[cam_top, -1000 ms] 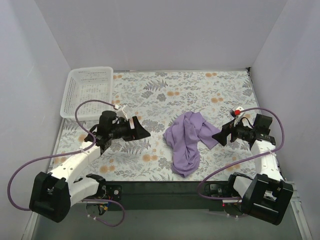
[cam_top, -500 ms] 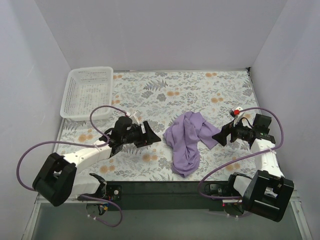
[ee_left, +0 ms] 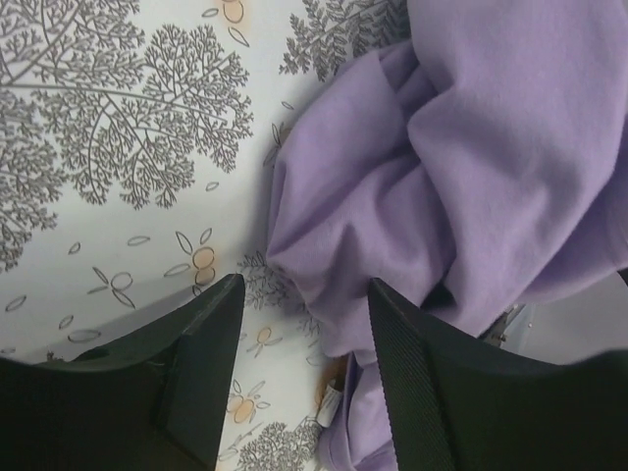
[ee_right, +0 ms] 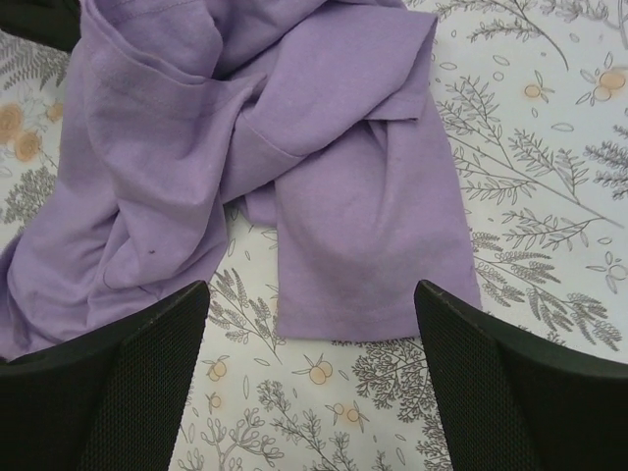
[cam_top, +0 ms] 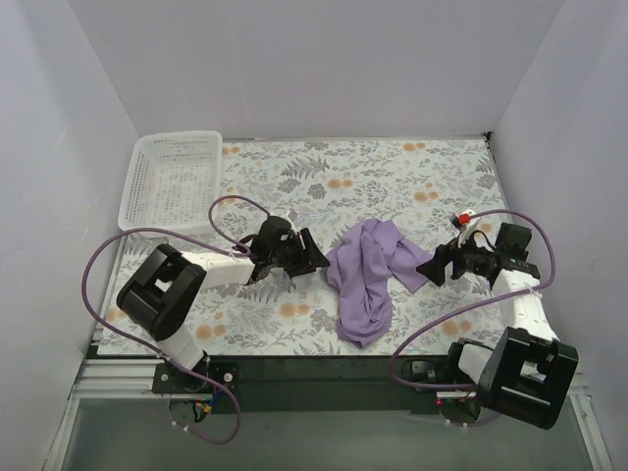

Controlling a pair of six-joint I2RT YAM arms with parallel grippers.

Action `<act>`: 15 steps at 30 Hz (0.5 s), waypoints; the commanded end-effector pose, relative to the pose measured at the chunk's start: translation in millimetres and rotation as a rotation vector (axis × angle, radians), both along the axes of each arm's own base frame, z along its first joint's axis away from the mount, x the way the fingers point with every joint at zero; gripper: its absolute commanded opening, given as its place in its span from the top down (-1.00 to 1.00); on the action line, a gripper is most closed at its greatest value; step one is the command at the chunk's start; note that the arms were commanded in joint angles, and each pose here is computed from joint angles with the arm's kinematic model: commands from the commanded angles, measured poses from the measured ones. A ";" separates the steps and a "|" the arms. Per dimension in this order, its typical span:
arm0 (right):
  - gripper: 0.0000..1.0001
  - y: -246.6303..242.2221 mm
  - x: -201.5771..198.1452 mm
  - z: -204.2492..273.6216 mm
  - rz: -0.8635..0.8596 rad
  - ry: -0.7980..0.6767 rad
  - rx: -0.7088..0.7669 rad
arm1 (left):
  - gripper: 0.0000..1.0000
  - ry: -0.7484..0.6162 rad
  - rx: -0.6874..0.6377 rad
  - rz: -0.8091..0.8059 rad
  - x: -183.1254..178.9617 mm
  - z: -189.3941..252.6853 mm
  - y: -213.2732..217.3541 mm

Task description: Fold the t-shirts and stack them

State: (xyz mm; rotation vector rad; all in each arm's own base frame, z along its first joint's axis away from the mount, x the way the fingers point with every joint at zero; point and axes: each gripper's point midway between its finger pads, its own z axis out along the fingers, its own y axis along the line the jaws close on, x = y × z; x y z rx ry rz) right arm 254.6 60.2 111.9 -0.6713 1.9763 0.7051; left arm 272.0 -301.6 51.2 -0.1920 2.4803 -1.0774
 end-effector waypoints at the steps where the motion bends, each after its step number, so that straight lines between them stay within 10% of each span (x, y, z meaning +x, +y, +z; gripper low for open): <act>1: -0.80 -6.3 16.3 1.4 -0.052 0.066 0.021 | -0.01 -0.065 -0.001 -0.007 17.0 9.5 -9.6; 15: -0.36 -5.9 74.8 -43.7 -0.111 0.410 0.012 | 0.45 -0.090 -0.047 -0.078 12.2 15.2 -19.7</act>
